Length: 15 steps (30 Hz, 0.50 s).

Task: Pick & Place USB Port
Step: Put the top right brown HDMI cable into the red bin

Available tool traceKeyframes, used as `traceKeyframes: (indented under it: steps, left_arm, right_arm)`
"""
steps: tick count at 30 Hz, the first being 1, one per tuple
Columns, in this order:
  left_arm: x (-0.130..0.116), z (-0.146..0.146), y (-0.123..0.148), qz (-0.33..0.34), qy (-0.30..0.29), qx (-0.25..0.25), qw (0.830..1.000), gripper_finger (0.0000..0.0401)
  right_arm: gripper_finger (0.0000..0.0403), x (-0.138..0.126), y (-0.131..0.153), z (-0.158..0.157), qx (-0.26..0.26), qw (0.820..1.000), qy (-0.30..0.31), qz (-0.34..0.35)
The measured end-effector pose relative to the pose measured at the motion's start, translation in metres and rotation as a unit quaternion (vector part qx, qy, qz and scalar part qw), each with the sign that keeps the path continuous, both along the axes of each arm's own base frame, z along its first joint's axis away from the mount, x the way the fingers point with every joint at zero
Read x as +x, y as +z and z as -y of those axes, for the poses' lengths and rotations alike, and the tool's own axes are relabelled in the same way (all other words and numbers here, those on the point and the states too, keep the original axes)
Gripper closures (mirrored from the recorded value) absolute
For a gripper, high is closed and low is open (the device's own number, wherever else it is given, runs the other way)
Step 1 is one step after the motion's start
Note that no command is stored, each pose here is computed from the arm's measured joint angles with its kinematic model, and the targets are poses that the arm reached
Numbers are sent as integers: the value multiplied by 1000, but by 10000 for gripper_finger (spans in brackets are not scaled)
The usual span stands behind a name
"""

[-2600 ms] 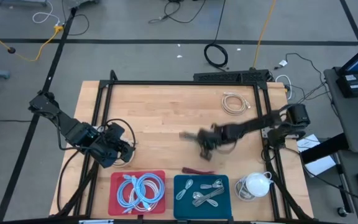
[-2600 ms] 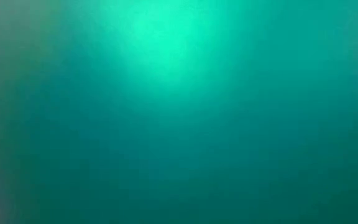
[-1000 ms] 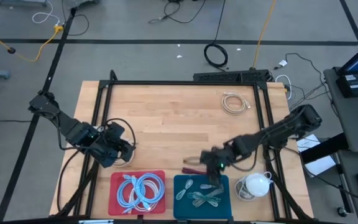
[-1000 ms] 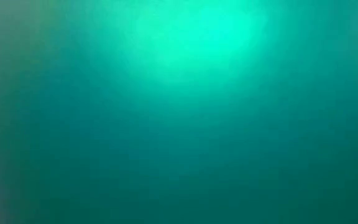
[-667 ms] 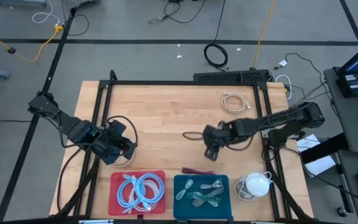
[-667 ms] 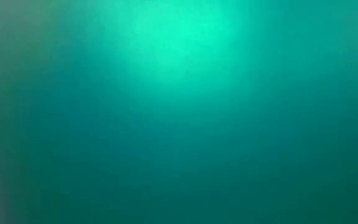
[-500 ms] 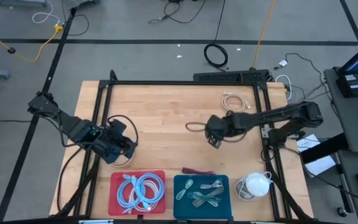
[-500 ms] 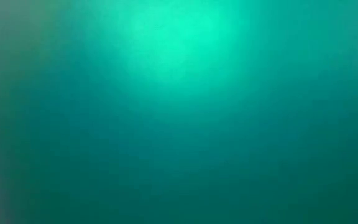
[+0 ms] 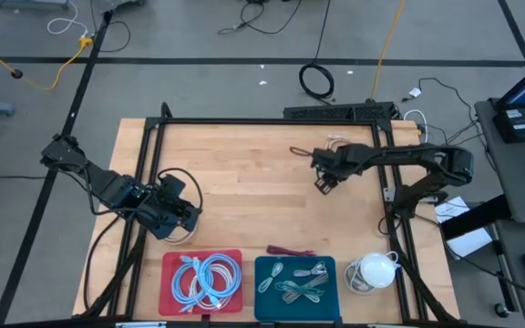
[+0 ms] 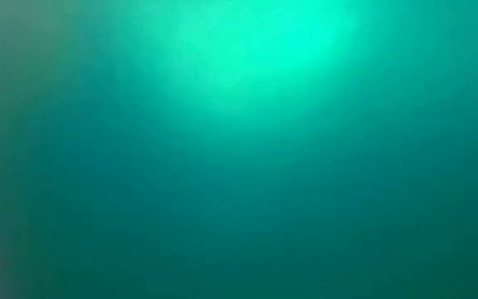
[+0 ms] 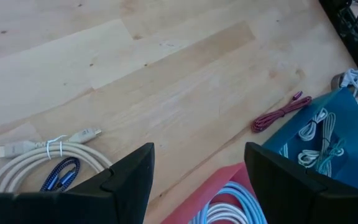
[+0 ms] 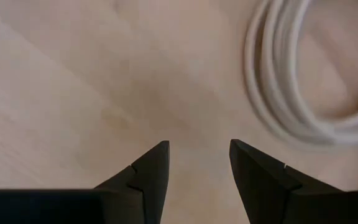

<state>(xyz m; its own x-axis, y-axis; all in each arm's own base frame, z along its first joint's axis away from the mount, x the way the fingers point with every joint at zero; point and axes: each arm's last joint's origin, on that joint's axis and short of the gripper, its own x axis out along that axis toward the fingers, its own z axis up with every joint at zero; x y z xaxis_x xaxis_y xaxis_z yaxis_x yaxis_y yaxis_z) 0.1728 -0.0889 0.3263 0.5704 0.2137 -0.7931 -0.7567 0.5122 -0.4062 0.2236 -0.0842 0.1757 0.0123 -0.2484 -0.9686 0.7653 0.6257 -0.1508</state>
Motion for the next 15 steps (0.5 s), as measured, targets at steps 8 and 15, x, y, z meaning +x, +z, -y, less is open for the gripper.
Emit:
traceKeyframes:
  steps: [8, 15]
  left_arm:
    - [0, 0, 0, 3, 0, -2, 1000, 148]
    - [1, 0, 0, 3, 0, -3, 1000, 148]
  right_arm:
    - [233, -10, 20, 31, -13, 1000, 4, 9]
    - [209, -30, 12, 58, 51, 999, 11, -13]
